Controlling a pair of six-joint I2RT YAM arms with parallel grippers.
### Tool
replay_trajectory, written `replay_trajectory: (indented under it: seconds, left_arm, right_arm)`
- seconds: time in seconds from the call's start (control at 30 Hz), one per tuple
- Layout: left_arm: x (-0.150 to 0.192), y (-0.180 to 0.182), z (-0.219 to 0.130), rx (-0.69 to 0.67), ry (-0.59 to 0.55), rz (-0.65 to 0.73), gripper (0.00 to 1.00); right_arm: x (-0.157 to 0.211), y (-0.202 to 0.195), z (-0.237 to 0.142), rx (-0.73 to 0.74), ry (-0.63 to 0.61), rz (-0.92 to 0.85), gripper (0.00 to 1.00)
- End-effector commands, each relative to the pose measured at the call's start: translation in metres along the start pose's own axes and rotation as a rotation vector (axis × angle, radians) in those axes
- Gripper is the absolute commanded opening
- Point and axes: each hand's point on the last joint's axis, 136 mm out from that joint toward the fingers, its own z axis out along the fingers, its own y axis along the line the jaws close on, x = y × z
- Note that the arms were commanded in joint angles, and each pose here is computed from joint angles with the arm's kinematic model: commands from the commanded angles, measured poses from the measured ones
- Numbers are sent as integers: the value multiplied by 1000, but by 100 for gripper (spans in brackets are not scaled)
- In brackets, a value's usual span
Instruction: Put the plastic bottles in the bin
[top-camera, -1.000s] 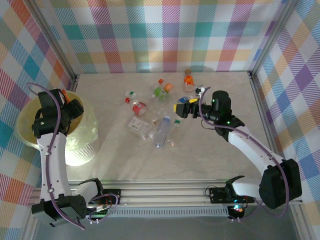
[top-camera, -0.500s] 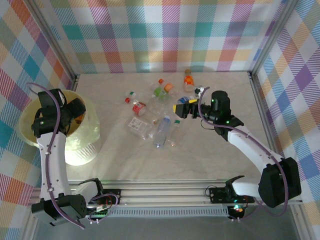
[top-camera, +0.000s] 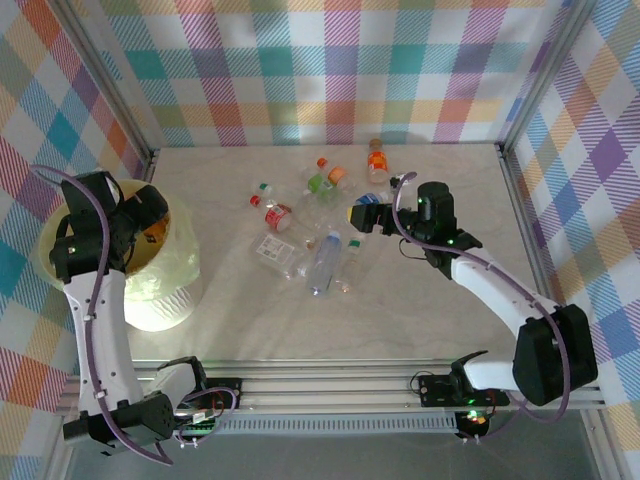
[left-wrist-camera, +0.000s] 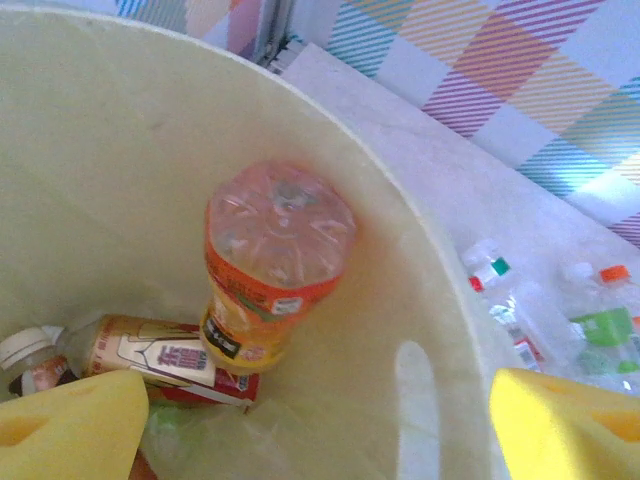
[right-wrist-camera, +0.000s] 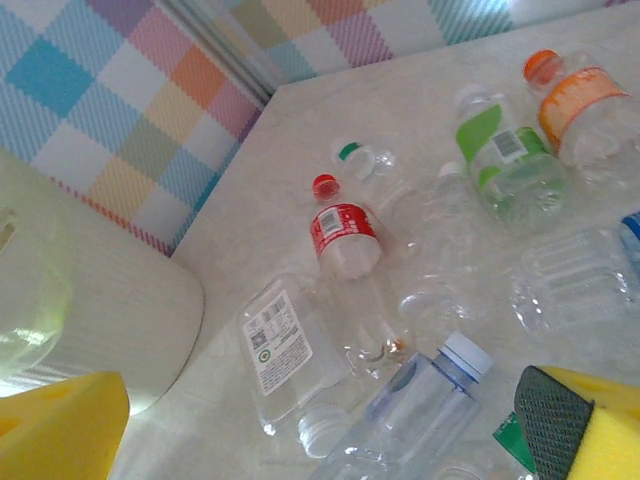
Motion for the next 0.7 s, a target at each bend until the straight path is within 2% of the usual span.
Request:
replay_trajectory:
  seconds: [0.0,0.13,0.3,0.47,0.67]
  left_arm:
    - [-7,-17,-24,101,-24,-42,90]
    - [-8,-45,-36,267,-22,-70,92]
    - [-8,-81,-54,463,-20,-76,96]
    - [2,-119,-66,644,24,-51,100]
    - [24,-152,-66,747,83,-4,100]
  right_arm:
    - [15,-24,5,97,10,118,100]
    - [42,-58,5,242,40,311,100]
    - [86,-83,3,369,165,482,100]
    - [124,-79,4,389,286,503,100]
    - [152,-67,7,434,370,446,100]
